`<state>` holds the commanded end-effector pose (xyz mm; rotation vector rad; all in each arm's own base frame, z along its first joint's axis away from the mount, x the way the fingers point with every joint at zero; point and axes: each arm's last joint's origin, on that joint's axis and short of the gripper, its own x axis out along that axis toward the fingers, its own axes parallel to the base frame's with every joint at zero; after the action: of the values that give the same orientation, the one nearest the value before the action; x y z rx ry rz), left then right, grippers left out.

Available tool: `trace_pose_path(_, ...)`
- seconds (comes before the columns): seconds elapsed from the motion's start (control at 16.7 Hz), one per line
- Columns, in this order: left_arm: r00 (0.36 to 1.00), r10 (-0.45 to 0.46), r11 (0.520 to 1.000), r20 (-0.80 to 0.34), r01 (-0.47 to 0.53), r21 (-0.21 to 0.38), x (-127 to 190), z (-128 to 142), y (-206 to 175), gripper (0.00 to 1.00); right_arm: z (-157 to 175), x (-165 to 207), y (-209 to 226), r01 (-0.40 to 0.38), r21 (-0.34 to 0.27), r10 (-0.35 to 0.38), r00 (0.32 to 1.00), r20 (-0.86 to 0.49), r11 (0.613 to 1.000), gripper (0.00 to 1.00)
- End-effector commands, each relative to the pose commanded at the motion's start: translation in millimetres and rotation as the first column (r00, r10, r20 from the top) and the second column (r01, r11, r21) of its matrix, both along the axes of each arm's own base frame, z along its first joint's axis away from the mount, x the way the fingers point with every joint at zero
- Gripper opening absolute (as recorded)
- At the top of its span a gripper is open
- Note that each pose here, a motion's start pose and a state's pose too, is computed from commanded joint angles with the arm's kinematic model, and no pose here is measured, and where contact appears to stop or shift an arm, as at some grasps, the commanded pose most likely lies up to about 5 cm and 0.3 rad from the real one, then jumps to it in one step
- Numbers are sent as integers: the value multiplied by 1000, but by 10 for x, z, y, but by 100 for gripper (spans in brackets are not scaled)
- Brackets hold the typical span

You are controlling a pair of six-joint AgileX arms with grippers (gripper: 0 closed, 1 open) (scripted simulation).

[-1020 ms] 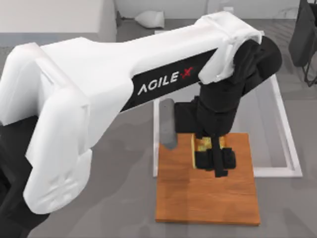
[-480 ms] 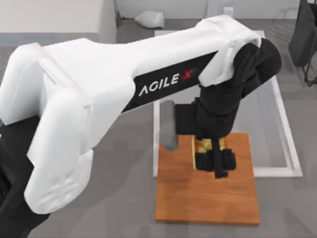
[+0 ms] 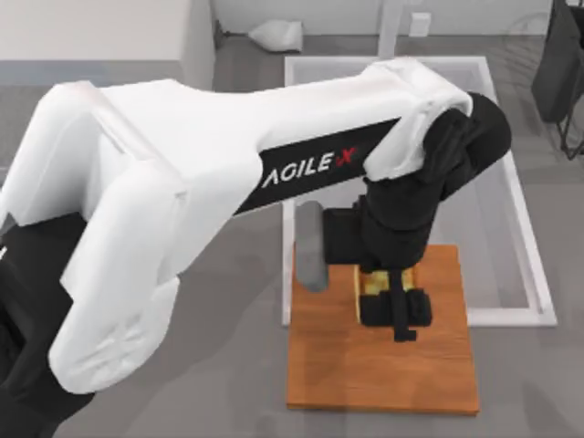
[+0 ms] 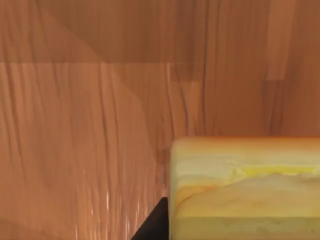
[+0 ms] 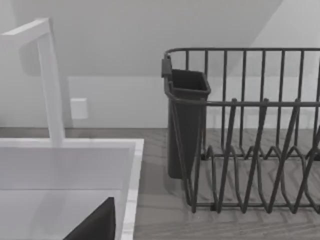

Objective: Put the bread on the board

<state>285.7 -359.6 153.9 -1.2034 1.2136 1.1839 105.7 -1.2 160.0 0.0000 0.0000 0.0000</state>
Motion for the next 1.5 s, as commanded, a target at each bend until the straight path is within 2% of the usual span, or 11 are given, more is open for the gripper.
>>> trace_pose_path(0.24,1000,1,1000,-9,-1,14,-5,-149,4,0,0,0,0,0,0,0,1000,0,1000,100)
trace_pose_path(0.42,1000,1,1000,-9,-1,14,-5,-149,4,0,0,0,0,0,0,0,1000,0,1000,100)
trace_pose_path(1.2,1000,1,1000,-9,-1,14,-5,-149,4,98,0,0,0,0,0,0,1000,0,1000,100)
trace_pose_path(1.5,1000,1,1000,-9,-1,14,-5,-149,4,100,0,0,0,0,0,0,1000,0,1000,100)
